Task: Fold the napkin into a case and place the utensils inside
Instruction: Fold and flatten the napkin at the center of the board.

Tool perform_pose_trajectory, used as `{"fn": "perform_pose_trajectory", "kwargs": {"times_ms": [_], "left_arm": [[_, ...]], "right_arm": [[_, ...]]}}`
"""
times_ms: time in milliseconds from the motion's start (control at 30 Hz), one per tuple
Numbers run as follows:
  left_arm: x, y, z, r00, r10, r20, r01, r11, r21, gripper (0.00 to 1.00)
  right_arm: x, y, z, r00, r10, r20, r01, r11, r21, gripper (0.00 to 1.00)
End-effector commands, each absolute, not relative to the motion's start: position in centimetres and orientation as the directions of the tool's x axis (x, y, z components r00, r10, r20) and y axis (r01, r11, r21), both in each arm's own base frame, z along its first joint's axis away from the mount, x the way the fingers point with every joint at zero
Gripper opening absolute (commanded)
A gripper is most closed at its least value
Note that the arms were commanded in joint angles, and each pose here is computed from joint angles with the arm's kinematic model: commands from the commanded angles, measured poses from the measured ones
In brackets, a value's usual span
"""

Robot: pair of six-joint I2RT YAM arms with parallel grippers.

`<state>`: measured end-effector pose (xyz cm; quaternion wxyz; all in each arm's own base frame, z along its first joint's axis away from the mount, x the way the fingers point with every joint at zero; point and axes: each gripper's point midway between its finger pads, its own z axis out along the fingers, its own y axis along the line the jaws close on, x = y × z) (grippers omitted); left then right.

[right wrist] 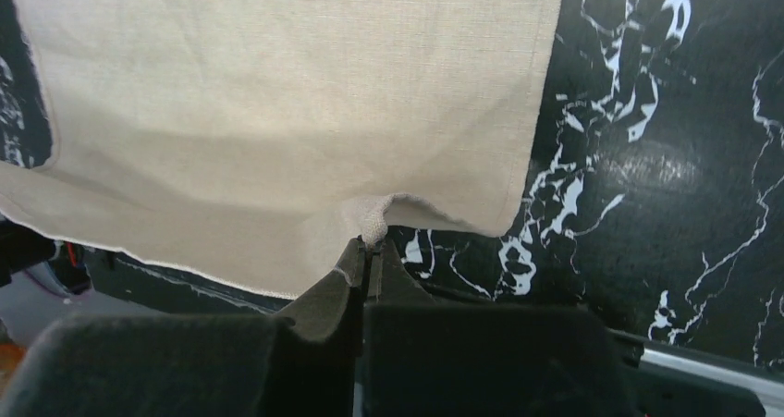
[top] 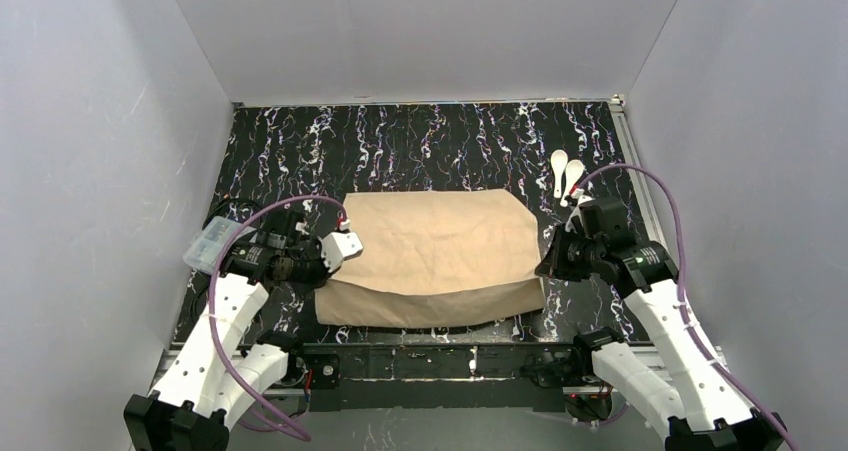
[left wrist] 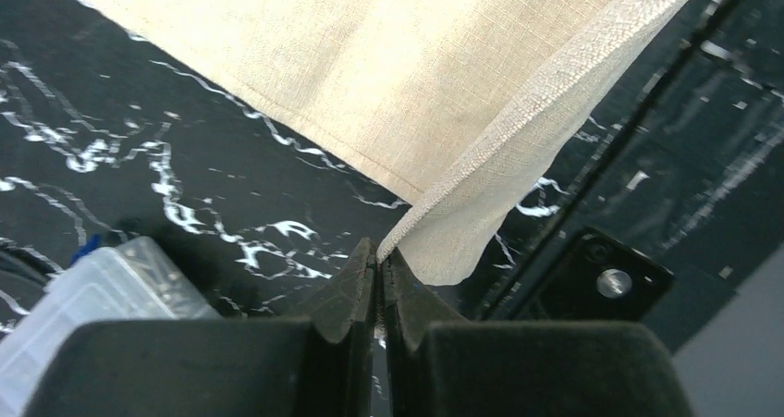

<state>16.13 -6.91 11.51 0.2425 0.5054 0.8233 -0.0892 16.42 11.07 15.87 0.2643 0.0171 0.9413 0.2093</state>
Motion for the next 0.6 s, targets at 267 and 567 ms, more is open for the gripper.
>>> {"fn": "perform_pose_trajectory", "kwargs": {"times_ms": [267,567], "left_arm": [[16.1,-8.8,12.1,-0.500,0.716,-0.488,0.841,0.535,-0.076,0.00],[25.8,-9.4,13.7,-0.489,0.690,-0.534,0.779,0.621,0.089,0.00]], "right_arm": [[17.8,11.9,14.5,-0.912,0.144,-0.384,-0.023,0.917,0.398,0.01],[24.0,11.2,17.0,-0.843,0.147,-0.518,-0.019,0.953,0.302,0.01]]}}
